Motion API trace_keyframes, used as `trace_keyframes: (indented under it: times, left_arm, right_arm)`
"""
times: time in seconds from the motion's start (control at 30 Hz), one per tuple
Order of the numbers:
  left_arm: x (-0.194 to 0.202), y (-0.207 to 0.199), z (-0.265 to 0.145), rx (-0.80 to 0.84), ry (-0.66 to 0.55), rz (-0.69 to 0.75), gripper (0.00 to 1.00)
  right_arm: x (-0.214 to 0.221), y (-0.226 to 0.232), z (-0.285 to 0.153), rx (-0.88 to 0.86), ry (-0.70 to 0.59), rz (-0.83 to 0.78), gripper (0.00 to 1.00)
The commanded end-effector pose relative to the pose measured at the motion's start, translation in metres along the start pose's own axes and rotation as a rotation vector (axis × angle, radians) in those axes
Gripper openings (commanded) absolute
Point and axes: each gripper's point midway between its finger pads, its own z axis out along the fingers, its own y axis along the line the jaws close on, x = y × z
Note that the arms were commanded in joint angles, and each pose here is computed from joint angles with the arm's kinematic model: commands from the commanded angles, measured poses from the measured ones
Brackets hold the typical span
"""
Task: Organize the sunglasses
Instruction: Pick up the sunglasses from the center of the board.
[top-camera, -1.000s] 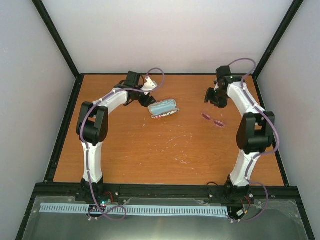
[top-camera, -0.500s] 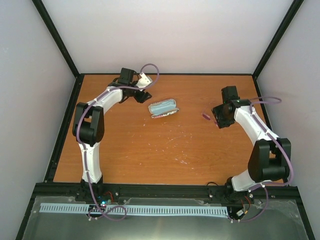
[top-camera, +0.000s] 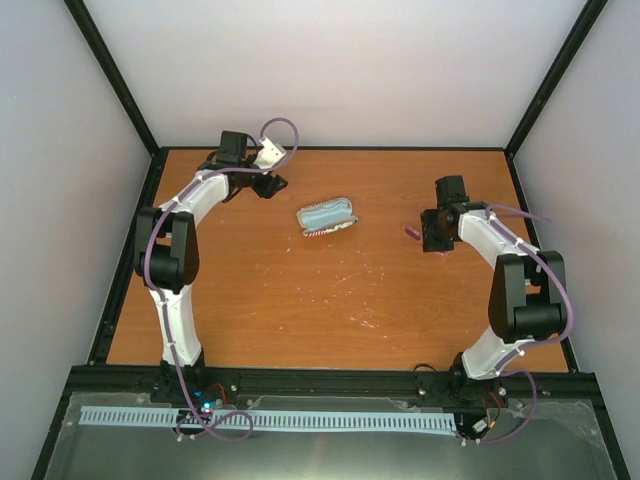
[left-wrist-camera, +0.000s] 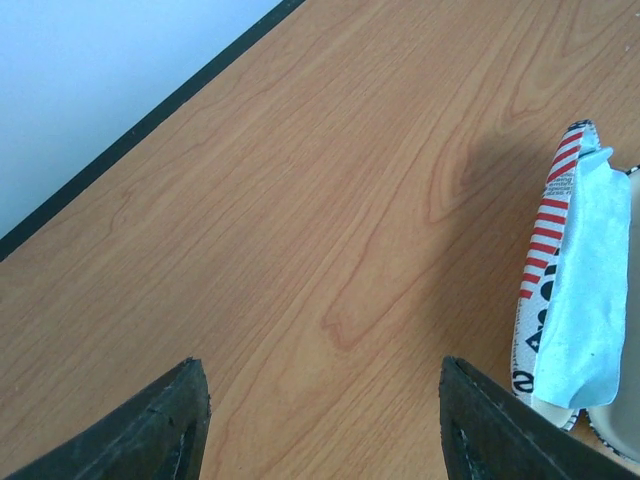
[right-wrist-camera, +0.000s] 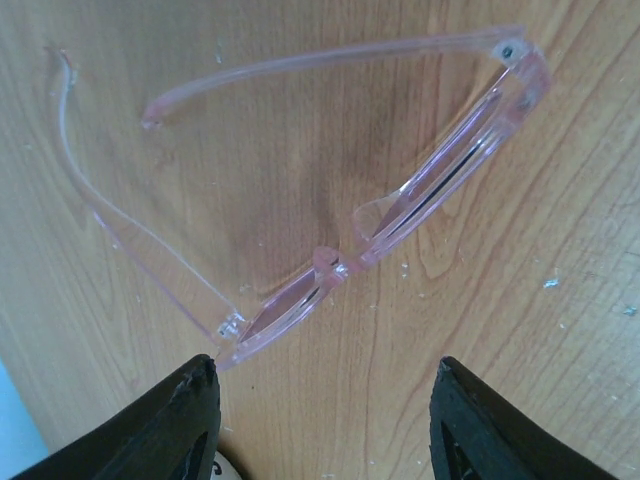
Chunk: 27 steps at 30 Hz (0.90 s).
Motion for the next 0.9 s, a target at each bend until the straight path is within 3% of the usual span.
trace_keyframes:
  times: [0.0,0.87]
  left_arm:
    - [-0.008,0.011,-0.015,-0.017,-0.043,-0.007,0.63]
    - [0.013,0.044,-0.011,-0.025,-0.038,-0.060,0.63]
  right_arm:
    - [0.006,0.007,0.012,-0.005,0.030,0.063,0.56]
    - [-0.004,-0.012,0.053,0.119,-0.010,0.092,0.47]
